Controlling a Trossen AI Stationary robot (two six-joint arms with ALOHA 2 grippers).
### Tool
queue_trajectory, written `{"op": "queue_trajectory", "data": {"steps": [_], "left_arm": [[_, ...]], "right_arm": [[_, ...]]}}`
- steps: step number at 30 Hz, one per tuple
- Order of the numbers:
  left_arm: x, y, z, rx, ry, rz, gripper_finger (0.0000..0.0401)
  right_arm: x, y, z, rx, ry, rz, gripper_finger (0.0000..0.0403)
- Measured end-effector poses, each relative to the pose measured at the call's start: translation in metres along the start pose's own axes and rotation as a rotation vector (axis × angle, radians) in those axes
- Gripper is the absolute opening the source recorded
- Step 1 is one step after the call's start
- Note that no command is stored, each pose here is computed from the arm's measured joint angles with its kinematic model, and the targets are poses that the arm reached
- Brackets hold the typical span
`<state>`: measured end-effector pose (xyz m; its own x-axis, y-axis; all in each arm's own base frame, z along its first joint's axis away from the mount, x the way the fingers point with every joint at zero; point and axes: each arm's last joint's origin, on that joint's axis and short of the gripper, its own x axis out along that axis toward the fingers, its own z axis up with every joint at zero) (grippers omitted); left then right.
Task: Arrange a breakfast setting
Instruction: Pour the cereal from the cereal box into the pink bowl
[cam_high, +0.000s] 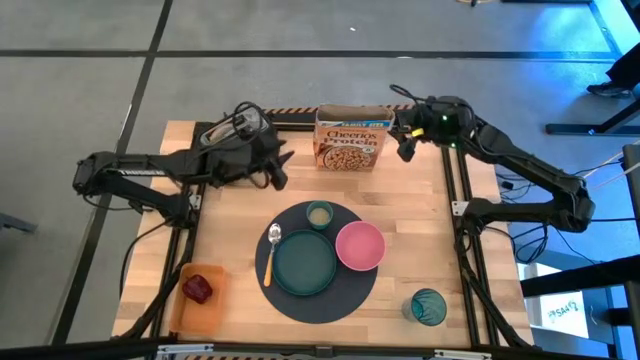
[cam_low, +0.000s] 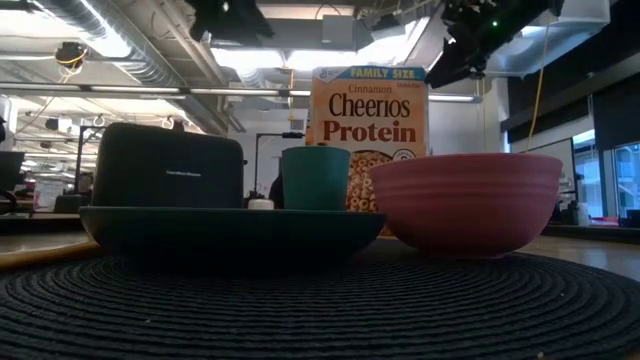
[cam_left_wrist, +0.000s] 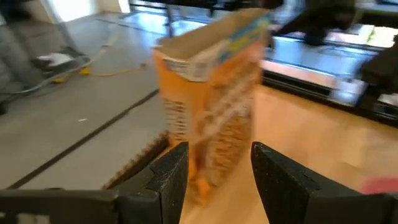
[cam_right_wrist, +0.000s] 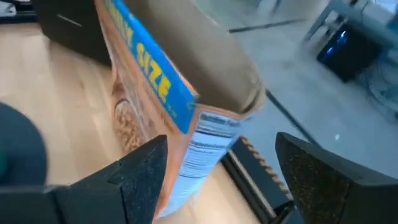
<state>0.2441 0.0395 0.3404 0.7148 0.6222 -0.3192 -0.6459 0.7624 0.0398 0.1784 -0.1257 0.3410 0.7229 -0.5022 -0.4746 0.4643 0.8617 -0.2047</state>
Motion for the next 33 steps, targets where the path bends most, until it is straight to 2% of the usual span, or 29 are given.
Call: {"op": "queue_trajectory", "data": {"steps": [2, 6, 12, 14, 17, 19, 23, 30, 33], "left_arm": [[0.013, 0.011, -0.002, 0.002, 0.039, 0.019, 0.0173], [0.044, 0.038, -0.008, 0.01, 0.122, -0.037, 0.0196], [0.087, 0.069, -0.024, 0.123, 0.224, -0.088, 0.0262], [0.103, 0.076, -0.031, 0.132, 0.238, -0.146, 0.0284], [0.128, 0.078, -0.042, 0.172, 0.226, -0.285, 0.0311], [0.143, 0.077, -0.049, 0.204, 0.203, -0.334, 0.0324], [0.168, 0.081, -0.068, 0.202, 0.219, -0.334, 0.0335], [0.196, 0.086, -0.095, 0.183, 0.251, -0.348, 0.033], [0.205, 0.084, -0.1, 0.176, 0.213, -0.405, 0.0328]], "right_arm": [[-0.001, -0.001, -0.001, 0.008, 0.008, 0.001, 0.0289], [-0.009, -0.001, -0.002, 0.011, 0.007, 0.002, 0.0289], [-0.017, -0.004, -0.012, 0.057, 0.086, 0.002, 0.0289], [-0.019, -0.003, -0.014, 0.088, 0.111, 0.007, 0.0289], [-0.021, -0.002, -0.017, 0.123, 0.129, 0.011, 0.0289], [-0.024, -0.002, -0.016, 0.15, 0.12, 0.022, 0.0289], [-0.03, -0.001, -0.016, 0.206, 0.103, 0.025, 0.0289], [-0.038, -0.001, -0.015, 0.293, 0.08, 0.019, 0.0289], [-0.039, -0.001, -0.016, 0.329, 0.084, 0.025, 0.0289]]}}
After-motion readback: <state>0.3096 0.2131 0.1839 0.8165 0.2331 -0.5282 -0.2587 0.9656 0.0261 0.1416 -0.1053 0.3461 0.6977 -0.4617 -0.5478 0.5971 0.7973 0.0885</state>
